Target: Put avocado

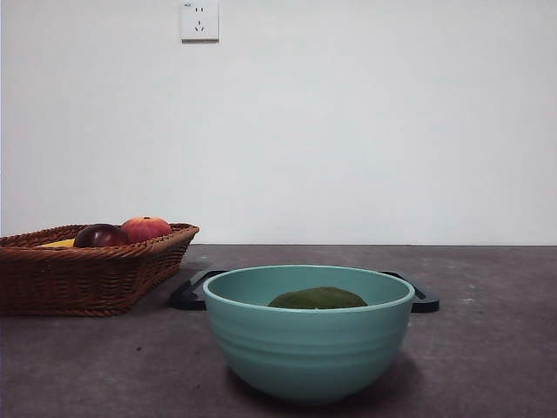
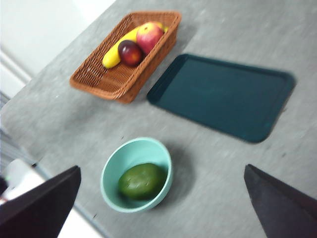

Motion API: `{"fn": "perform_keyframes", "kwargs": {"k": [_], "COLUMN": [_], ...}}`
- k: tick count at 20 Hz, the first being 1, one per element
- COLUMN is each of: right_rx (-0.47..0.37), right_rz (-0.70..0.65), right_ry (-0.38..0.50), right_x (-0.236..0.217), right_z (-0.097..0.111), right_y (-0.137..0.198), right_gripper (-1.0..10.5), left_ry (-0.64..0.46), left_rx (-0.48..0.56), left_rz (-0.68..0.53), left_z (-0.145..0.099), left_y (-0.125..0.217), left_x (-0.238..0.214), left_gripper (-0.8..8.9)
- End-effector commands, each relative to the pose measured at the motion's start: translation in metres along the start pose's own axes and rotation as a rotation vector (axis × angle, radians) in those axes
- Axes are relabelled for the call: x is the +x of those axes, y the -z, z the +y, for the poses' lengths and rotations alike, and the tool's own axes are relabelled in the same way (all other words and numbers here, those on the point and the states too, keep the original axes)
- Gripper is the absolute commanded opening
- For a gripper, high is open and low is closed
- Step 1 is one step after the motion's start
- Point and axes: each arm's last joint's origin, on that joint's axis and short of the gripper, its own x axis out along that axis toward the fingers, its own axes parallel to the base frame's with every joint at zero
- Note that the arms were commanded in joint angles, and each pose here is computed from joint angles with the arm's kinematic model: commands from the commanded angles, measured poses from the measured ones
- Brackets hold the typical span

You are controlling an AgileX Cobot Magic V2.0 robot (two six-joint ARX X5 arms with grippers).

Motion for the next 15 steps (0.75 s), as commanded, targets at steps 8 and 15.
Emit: {"fn": "perform_keyframes", "kwargs": {"k": [8, 15], "right_rx": [0.045, 0.047], "right_rz": [0.357, 0.684], "right_ry": [0.009, 0.131], "right_x": [0.076, 0.159], "right_z": [-0.003, 0.001], "right_y": [-0.007, 0.019], "right_gripper": [5.1, 5.1], "left_ry": [0.015, 0.015], "left_rx": [-0.011, -0.01], "left_rz": [-0.043, -0.043], "left_z": [0.0, 0.0], "left_y": [-0.001, -0.001], "left_x": [-0.005, -0.005], "left_gripper": [6.57, 6.57]}}
